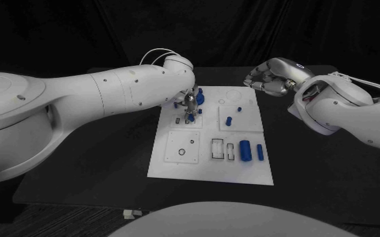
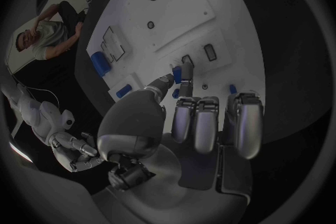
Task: Assemble the parts on the task board
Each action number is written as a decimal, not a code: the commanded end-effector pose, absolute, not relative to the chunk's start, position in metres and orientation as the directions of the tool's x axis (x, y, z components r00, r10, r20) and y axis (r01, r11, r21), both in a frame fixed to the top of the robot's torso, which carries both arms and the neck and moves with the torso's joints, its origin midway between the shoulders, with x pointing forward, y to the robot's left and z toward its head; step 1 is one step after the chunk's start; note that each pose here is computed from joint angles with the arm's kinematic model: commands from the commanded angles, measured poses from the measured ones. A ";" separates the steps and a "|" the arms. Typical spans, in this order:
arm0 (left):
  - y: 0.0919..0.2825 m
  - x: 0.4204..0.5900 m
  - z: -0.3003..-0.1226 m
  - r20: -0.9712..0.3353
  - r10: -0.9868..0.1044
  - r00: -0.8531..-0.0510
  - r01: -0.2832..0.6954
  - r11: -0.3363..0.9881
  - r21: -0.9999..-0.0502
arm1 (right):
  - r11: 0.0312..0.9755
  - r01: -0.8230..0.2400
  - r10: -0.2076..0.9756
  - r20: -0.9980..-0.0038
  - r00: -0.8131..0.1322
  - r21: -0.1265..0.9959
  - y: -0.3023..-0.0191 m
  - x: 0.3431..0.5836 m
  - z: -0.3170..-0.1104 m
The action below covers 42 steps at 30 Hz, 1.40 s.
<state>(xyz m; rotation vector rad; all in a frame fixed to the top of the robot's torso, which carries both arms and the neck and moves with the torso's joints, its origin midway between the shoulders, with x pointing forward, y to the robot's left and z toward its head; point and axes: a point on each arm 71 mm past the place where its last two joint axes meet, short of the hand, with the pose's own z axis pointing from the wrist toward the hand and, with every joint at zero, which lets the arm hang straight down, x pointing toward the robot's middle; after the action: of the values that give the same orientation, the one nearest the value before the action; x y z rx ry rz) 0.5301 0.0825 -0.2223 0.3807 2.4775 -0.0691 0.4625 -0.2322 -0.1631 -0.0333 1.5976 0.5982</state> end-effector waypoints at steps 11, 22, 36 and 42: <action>0.104 0.528 -0.221 -0.616 0.220 -0.756 0.221 0.972 0.076 | 0.868 -0.350 0.321 -0.936 -0.145 0.352 -0.233 0.462 -0.167; 0.107 0.527 -0.220 -0.638 0.197 -0.745 0.216 0.975 0.049 | 0.869 -0.347 0.318 -0.935 -0.155 0.353 -0.231 0.462 -0.171; 0.117 0.527 -0.219 -0.656 0.168 -0.736 0.194 0.980 0.033 | 0.870 -0.345 0.317 -0.935 -0.157 0.353 -0.234 0.461 -0.172; 0.123 0.521 -0.216 -0.691 0.122 -0.712 0.198 0.980 -0.031 | 0.872 -0.356 0.304 -0.942 -0.145 0.336 -0.229 0.460 -0.172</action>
<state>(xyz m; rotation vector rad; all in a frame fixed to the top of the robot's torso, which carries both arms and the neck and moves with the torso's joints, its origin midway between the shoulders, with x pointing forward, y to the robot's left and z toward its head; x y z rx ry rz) 0.5213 0.1270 -0.2201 0.2461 2.4184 -0.0516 0.4608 -0.2310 -0.1710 -0.0321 1.6206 0.5947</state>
